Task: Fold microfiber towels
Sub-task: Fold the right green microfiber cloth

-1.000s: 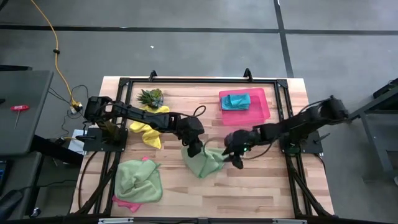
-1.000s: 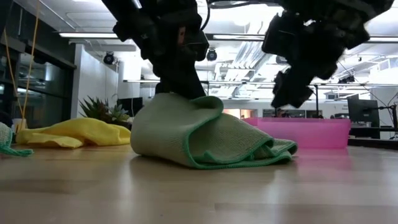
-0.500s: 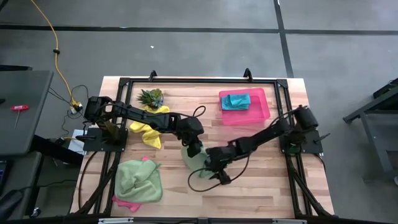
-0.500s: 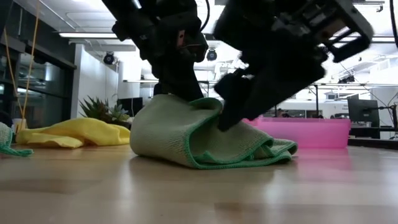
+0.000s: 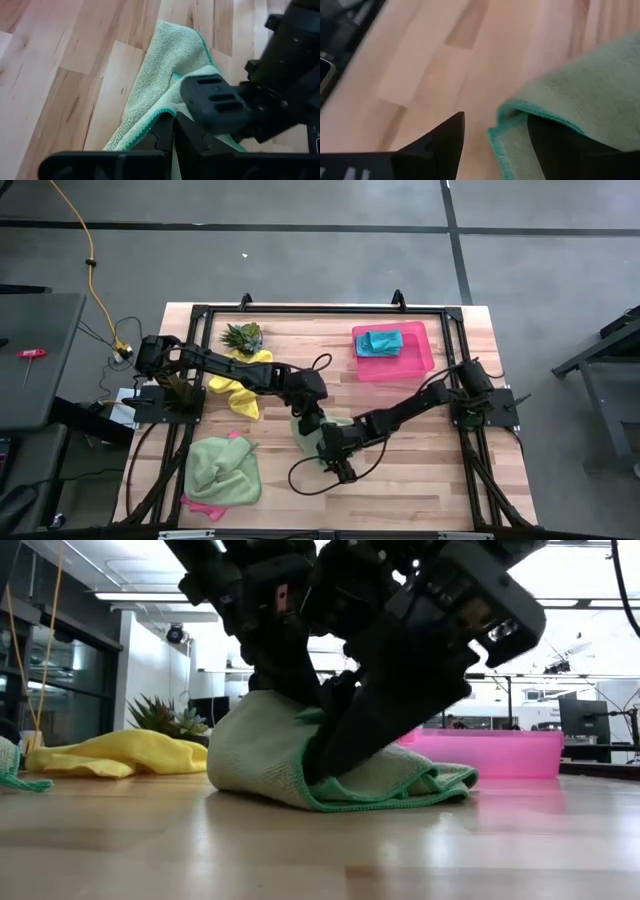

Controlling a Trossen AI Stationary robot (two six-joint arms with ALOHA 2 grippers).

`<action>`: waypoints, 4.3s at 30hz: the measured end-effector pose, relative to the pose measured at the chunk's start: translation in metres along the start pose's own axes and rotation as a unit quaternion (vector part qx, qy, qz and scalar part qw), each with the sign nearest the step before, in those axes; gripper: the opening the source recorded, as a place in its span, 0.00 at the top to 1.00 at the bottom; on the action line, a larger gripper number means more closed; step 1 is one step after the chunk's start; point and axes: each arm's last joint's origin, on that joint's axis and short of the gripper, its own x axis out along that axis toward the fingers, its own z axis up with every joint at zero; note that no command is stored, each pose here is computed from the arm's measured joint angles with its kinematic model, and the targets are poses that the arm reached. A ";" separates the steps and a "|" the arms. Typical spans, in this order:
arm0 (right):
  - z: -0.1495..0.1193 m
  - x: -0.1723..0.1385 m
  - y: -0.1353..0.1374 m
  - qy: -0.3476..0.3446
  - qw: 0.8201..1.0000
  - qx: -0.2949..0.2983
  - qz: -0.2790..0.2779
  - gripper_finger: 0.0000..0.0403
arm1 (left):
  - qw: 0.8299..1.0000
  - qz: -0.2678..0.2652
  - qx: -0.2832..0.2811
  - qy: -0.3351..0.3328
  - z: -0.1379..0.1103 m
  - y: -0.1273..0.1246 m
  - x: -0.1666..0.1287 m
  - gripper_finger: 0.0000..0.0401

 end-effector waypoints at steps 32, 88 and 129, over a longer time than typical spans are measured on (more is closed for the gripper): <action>-0.011 0.001 0.014 0.046 0.998 0.011 -0.037 0.98 | 1.000 0.006 0.011 0.004 -0.001 0.000 0.000 1.00; -0.089 -0.177 -0.029 -0.050 0.972 0.217 -0.075 1.00 | 0.924 0.273 0.265 0.038 0.000 0.008 -0.024 1.00; -0.099 -0.181 -0.034 -0.001 0.956 0.217 -0.196 0.58 | 0.942 0.276 0.190 0.015 -0.017 0.034 -0.014 1.00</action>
